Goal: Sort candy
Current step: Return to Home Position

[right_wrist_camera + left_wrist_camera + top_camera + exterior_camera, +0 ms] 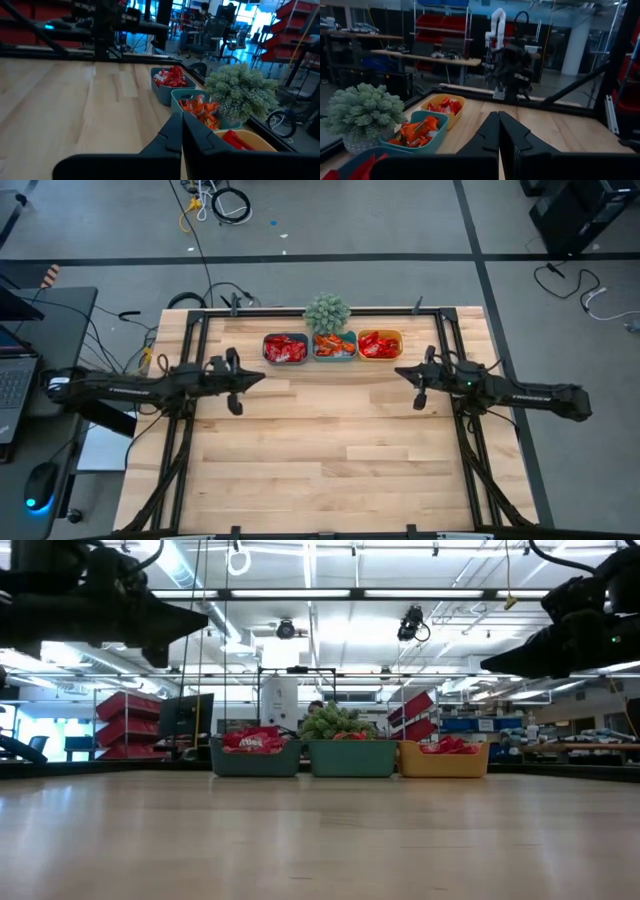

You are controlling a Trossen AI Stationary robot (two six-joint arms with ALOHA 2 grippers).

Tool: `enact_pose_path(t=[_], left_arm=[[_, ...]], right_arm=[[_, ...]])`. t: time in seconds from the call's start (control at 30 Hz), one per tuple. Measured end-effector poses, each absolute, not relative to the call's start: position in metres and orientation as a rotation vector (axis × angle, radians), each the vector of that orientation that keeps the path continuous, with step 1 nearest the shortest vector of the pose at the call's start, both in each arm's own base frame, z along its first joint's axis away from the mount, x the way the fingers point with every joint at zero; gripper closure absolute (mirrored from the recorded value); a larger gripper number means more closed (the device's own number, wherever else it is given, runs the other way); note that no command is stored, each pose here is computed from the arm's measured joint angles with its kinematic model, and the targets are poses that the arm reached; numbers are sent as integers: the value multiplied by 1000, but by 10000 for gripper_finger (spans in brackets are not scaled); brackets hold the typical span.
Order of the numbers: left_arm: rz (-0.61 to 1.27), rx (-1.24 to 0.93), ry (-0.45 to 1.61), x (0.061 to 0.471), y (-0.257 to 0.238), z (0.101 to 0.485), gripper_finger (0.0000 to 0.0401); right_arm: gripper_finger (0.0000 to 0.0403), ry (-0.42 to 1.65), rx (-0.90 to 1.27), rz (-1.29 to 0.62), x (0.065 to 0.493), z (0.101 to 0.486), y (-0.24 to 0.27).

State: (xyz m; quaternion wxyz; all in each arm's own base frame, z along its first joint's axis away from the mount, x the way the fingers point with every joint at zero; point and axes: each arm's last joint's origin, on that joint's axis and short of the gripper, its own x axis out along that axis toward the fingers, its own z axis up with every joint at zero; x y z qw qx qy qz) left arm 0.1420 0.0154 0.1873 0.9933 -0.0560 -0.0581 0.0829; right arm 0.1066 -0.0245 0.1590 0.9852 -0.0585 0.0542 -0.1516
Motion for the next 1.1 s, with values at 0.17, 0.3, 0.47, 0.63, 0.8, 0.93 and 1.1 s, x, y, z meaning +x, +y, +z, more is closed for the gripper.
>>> enact_pose_path(t=[0.17,0.3,0.47,0.63,0.8,0.93,1.1], left_arm=[[181,-119,-117,131,15,177,401],[191,-120,-78,129,15,174,401],[177,-120,-32,127,14,170,401],[169,-109,-41,126,20,171,401],[160,-109,-60,123,30,173,401],[160,-118,-91,117,32,176,401],[165,-119,-104,106,29,177,401]], right_arm=[[403,74,-105,-308,100,161,-23],[403,15,-124,-282,97,166,-22],[403,-10,-127,-234,95,168,-20],[403,-3,-104,-198,96,167,-19],[403,16,-100,-233,94,168,-22],[403,123,-48,-287,89,171,-25],[403,141,6,-267,88,170,-24]])
